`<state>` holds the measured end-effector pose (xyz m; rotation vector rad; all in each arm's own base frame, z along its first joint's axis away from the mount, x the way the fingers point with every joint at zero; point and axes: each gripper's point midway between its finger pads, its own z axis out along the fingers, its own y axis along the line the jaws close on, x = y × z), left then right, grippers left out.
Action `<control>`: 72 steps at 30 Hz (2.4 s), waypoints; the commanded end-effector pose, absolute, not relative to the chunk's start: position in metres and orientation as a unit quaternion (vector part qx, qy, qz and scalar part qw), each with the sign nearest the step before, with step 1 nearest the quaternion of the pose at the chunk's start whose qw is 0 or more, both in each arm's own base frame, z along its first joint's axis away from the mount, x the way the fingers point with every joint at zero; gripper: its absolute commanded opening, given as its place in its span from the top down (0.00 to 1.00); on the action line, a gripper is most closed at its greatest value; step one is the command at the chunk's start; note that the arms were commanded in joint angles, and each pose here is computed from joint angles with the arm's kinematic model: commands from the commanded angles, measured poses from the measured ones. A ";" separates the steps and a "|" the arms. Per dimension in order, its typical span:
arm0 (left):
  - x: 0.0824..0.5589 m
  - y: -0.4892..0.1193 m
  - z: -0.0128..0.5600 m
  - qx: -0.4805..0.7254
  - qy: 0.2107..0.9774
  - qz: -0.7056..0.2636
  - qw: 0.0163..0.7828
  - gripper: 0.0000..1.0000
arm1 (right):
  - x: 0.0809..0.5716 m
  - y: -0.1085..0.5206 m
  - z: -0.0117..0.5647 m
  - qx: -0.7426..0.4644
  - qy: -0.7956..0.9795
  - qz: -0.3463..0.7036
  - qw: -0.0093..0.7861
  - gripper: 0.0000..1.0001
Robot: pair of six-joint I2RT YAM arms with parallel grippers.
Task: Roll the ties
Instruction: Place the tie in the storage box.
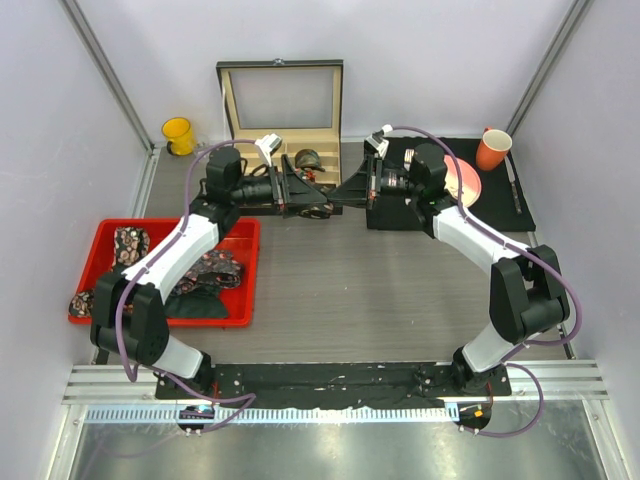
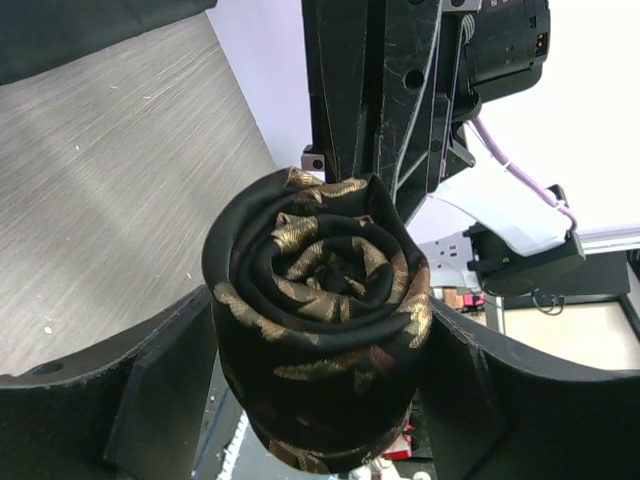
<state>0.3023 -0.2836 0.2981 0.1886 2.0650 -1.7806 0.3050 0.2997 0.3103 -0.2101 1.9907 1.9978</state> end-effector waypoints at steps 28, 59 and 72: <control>0.294 -0.273 0.303 0.085 0.752 -0.616 0.221 1.00 | 0.297 0.298 0.304 -0.097 0.712 0.675 0.166 0.56; 0.515 -0.158 0.193 0.088 0.911 -0.259 0.309 1.00 | 0.345 0.179 0.213 -0.095 0.862 0.438 0.236 0.00; 0.564 -0.161 0.143 0.017 0.914 -0.278 0.294 1.00 | 0.344 0.171 0.193 -0.087 0.879 0.409 0.228 0.01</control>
